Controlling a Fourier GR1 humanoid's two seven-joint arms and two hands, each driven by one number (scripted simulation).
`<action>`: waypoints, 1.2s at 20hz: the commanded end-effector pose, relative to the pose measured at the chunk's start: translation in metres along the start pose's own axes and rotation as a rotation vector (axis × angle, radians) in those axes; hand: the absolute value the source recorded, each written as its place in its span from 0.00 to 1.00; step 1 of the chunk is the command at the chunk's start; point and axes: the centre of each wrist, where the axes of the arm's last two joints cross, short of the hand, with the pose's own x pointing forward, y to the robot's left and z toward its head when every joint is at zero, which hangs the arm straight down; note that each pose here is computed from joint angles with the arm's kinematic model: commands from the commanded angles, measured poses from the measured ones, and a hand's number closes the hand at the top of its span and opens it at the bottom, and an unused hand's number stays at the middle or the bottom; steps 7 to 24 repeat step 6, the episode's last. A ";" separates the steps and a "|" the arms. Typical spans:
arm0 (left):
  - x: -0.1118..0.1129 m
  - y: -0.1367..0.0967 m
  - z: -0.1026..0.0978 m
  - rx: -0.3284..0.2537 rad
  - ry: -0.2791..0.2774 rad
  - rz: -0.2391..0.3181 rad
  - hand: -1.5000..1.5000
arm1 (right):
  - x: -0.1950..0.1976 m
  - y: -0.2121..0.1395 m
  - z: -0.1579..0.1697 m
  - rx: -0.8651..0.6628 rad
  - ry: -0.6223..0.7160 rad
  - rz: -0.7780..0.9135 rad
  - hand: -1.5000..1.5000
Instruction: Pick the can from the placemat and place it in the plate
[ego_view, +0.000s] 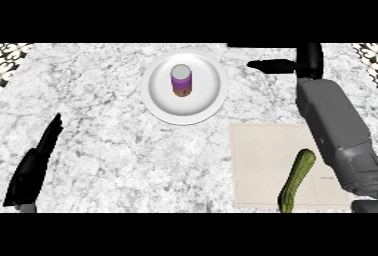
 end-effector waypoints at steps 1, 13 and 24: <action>0.008 -0.006 0.011 0.009 -0.006 -0.002 0.50 | -0.014 -0.058 0.001 0.014 -0.013 0.010 0.00; 0.004 0.014 0.002 -0.007 -0.006 -0.005 0.50 | -0.023 -0.076 0.005 0.009 -0.018 -0.002 0.00; 0.004 0.014 0.002 -0.007 -0.006 -0.005 0.50 | -0.023 -0.076 0.005 0.009 -0.018 -0.002 0.00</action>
